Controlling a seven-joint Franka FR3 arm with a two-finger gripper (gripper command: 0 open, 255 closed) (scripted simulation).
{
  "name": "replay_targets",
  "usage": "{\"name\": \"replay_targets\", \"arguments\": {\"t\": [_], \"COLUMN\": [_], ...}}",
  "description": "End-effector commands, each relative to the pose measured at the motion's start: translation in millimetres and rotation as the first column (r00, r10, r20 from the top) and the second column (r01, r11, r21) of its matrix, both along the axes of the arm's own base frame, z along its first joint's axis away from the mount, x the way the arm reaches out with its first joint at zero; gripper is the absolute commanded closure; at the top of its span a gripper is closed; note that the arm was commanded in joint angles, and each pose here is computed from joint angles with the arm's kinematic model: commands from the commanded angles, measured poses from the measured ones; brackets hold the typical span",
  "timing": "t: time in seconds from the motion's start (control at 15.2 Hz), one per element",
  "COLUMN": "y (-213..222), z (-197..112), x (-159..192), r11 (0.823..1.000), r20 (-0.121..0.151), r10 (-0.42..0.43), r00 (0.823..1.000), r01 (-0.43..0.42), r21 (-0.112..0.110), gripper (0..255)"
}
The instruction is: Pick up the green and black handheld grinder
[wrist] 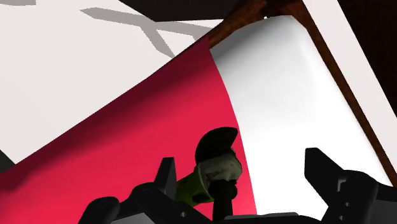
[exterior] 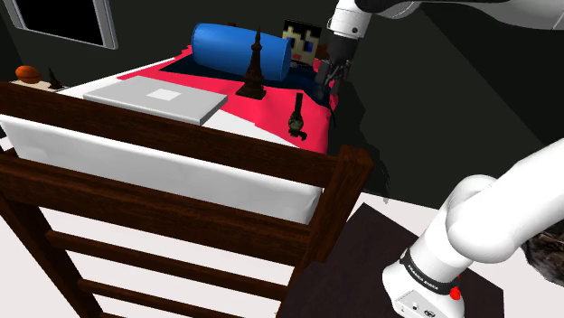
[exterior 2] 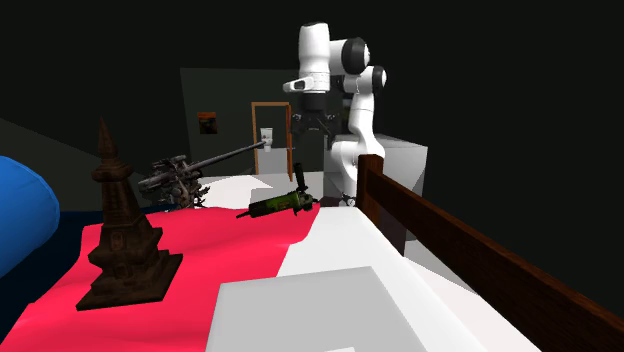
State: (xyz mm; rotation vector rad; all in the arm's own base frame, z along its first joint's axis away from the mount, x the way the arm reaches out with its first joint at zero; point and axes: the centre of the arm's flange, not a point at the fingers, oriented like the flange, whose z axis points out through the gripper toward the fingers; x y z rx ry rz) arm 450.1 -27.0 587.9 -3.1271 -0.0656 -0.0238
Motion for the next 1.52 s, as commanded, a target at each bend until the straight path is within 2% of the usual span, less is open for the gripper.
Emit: {"name": "replay_targets", "arguments": {"t": [0.0,0.33,0.86,0.99,1.06,1.45], "y": [-5.7,-18.6,-19.3,-19.3,-19.4,-19.4], "z": [-4.8,-20.9,-61.9,-61.9,-61.4,-61.2], "x": [27.2,92.7,96.6,96.6,96.7,96.8], "r11": [1.0,0.997,0.996,0.996,0.996,0.996], "r20": [-0.004,-0.011,-0.012,-0.012,-0.012,-0.012], "r10": [0.008,0.029,0.03,0.03,0.03,0.03], "r00": [1.0,1.0,0.999,0.999,0.999,0.999], "r01": [-0.008,-0.028,-0.029,-0.029,-0.029,-0.029], "r21": [0.022,0.076,0.079,0.079,0.079,0.079], "gripper": [0,0,0,0,255,255]}}
